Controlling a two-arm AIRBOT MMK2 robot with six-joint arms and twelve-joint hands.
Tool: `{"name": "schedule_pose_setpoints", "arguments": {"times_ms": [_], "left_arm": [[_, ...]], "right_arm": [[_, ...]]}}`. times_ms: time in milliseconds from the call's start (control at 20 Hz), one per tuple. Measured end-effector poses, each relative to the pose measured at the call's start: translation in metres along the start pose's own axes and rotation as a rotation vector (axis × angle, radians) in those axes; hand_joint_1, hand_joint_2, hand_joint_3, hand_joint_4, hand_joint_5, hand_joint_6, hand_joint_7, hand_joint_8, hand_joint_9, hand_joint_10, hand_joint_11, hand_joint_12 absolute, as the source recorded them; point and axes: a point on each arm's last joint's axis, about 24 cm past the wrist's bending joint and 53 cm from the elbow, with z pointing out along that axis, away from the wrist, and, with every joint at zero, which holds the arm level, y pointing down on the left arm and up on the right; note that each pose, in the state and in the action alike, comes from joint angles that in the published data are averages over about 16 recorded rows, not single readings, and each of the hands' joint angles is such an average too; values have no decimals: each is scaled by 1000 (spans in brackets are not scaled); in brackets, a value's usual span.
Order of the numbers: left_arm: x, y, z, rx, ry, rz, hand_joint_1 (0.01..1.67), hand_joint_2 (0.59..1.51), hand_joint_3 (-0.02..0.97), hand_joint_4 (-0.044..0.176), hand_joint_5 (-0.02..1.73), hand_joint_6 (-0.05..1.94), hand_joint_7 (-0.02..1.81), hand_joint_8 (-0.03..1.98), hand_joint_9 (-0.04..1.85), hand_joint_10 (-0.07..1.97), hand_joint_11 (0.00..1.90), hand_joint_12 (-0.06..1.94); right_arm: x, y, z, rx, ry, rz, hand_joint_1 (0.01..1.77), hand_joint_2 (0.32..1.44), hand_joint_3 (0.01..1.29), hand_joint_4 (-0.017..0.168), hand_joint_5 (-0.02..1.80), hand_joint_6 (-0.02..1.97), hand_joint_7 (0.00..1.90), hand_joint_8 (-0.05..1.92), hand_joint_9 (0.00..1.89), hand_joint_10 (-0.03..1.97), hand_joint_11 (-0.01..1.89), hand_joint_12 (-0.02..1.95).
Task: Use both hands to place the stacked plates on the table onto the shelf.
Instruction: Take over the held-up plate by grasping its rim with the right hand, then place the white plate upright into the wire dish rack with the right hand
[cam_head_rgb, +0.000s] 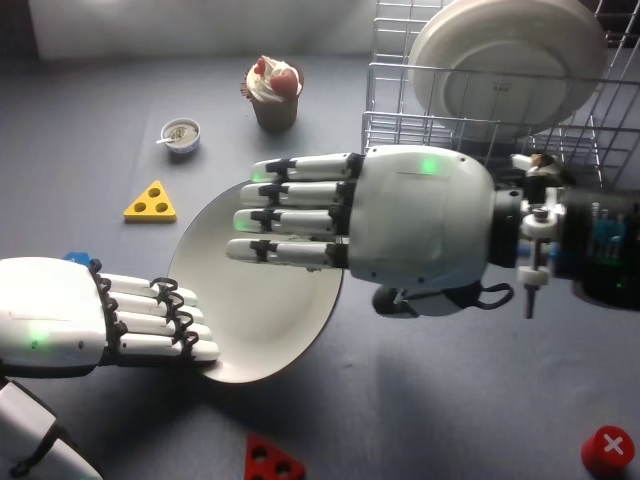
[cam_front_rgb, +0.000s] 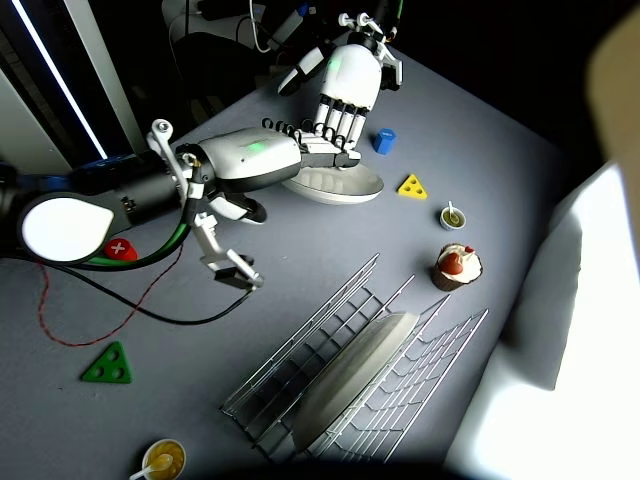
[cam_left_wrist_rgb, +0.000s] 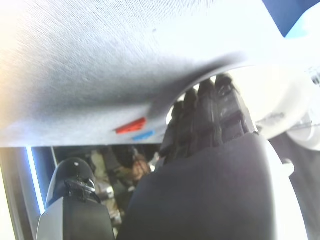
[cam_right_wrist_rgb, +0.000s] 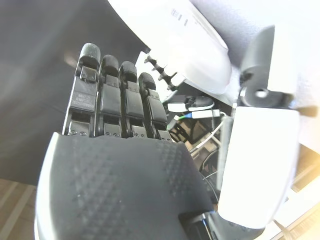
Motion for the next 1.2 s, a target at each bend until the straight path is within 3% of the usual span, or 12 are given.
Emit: {"name": "schedule_pose_setpoints", "arguments": {"times_ms": [450, 900, 1200], "left_arm": [[0, 0, 0, -1, 0, 0, 137, 990, 4, -6, 51, -20, 89, -13, 97, -19, 79, -20], [-4, -1, -1, 5, -14, -13, 136, 992, 4, -6, 44, -20, 82, -12, 93, -20, 63, -20], [-27, -1, -13, 7, -83, -32, 135, 997, 4, -4, 50, -8, 95, -9, 105, -9, 76, -8]], "right_arm": [[20, 12, 23, -19, 41, -4, 1154, 927, 13, 3, 454, 30, 484, 25, 501, 46, 520, 143], [18, 28, 25, -45, 36, 15, 1327, 956, 12, 1, 789, 440, 911, 198, 903, 434, 929, 440], [8, 29, 13, -35, 24, 40, 1397, 948, 12, 2, 904, 717, 1111, 338, 1102, 725, 1138, 564]]}}
